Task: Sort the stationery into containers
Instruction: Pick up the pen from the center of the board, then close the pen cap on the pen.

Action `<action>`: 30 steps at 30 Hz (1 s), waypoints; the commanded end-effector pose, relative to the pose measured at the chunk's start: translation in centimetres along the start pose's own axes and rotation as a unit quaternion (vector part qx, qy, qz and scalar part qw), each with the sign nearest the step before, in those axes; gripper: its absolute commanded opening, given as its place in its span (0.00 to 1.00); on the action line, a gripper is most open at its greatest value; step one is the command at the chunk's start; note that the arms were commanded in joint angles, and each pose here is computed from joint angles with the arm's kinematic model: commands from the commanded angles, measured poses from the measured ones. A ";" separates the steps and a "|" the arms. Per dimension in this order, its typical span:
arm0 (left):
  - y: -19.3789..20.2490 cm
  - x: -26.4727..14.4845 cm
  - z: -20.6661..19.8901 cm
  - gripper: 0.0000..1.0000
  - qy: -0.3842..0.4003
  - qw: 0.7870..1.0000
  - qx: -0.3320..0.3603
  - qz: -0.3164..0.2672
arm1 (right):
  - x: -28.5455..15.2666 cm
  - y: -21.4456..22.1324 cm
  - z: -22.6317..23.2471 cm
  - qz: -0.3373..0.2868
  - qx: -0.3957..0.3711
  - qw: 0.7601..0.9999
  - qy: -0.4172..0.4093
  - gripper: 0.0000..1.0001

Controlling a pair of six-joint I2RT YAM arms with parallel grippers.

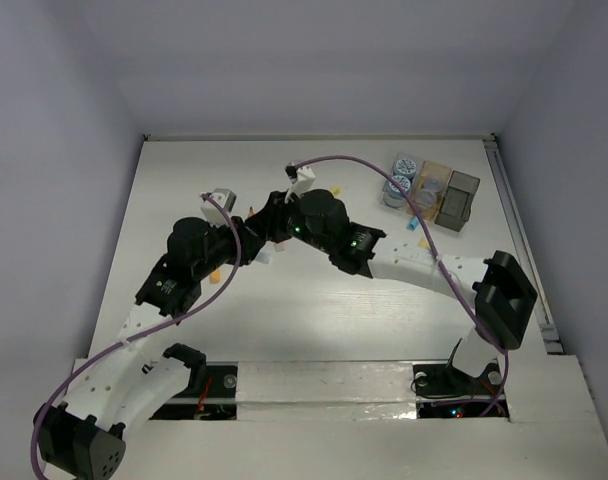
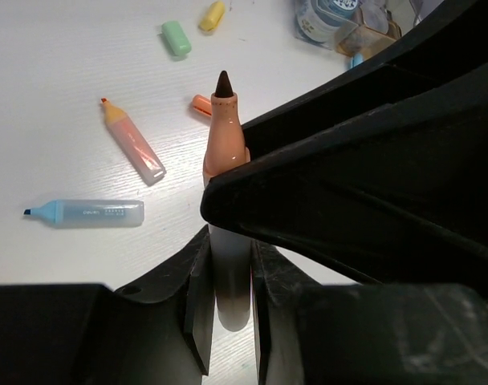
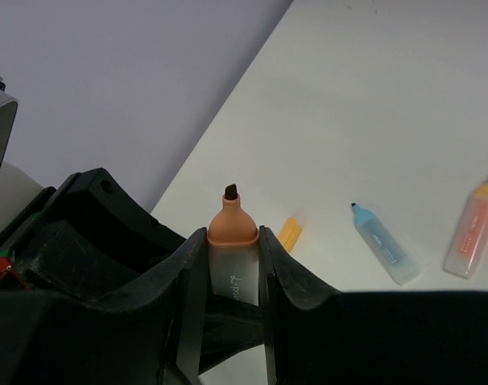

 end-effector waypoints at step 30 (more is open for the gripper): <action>-3.8 -4.1 -6.8 0.00 0.198 0.974 0.076 -0.083 | -0.1 -0.1 -22.1 0.245 -0.257 0.918 0.174 0.65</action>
Point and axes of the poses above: each gripper's point midway between its finger pads, its own x axis out along the fingers, its own z axis along the line the jaws close on, y = z × x, the point moved 1 cm from there along -x, back along the fingers, and after that the axes turned 4 degrees about x, right-handed, at the moved point
